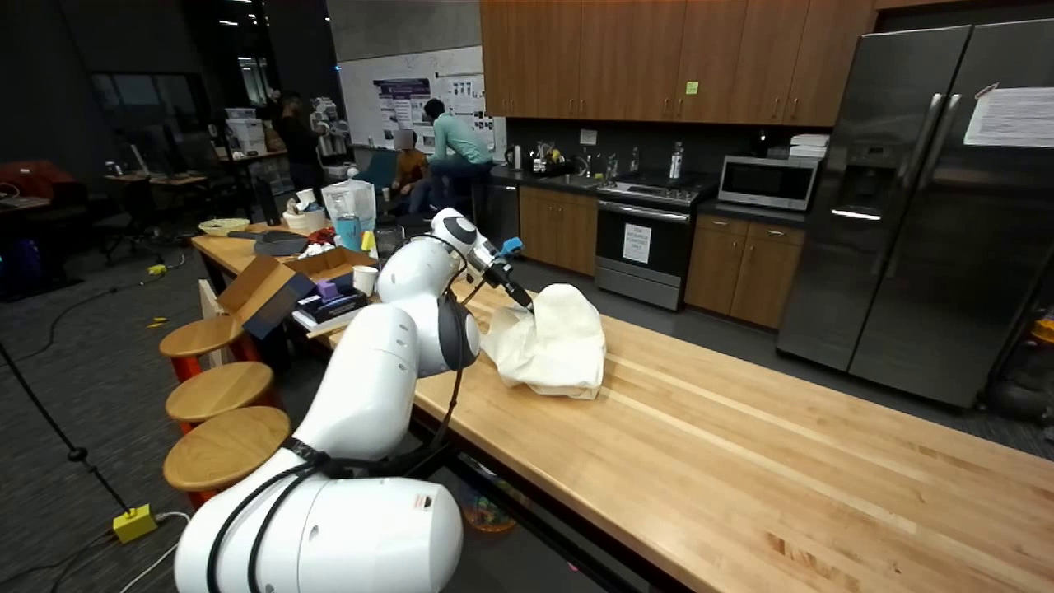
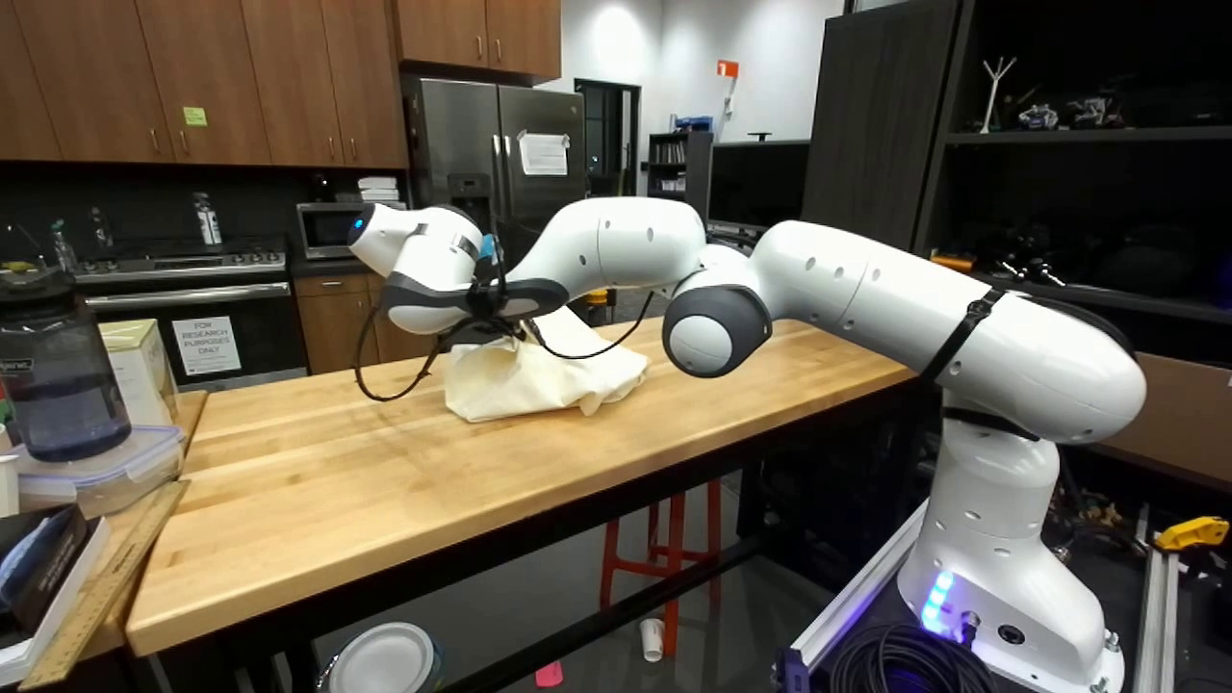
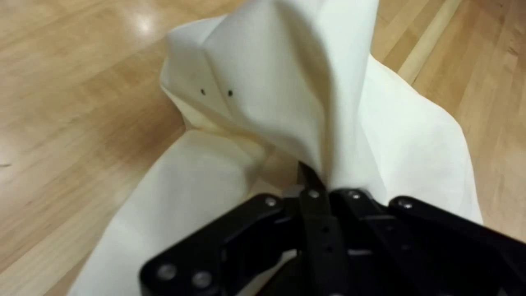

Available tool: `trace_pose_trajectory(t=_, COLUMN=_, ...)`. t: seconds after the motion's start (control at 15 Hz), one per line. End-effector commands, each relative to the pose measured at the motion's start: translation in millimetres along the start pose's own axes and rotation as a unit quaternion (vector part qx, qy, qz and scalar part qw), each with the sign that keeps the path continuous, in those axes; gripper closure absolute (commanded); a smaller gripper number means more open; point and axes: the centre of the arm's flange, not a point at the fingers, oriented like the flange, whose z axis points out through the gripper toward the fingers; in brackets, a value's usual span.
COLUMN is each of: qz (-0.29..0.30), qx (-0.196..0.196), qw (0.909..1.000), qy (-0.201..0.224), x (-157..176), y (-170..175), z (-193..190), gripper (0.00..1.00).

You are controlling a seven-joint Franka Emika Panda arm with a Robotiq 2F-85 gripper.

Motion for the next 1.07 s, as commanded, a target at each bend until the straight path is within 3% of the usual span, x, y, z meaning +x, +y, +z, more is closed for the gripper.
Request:
trace_pose_trajectory(t=0.0, qz=0.033, qx=0.045, qw=0.9961, qy=0.068, x=-43.3, y=38.5, z=33.7, gripper=0.99)
trace_pose_trajectory(t=0.2, qz=0.085, qx=0.075, qw=0.9864, qy=0.119, x=-82.0, y=16.0, z=86.5, gripper=0.99)
trace_pose_trajectory(t=0.53, qz=0.194, qx=0.115, qw=0.962, qy=0.154, x=-147.4, y=-26.3, z=164.6, gripper=0.99)
trace_pose_trajectory(t=0.8, qz=0.278, qx=0.149, qw=0.9302, qy=0.188, x=-194.7, y=-63.8, z=219.6, gripper=0.99)
trace_pose_trajectory(t=1.0, qz=0.336, qx=0.171, qw=0.9011, qy=0.214, x=-224.8, y=-88.2, z=253.9, gripper=0.99)
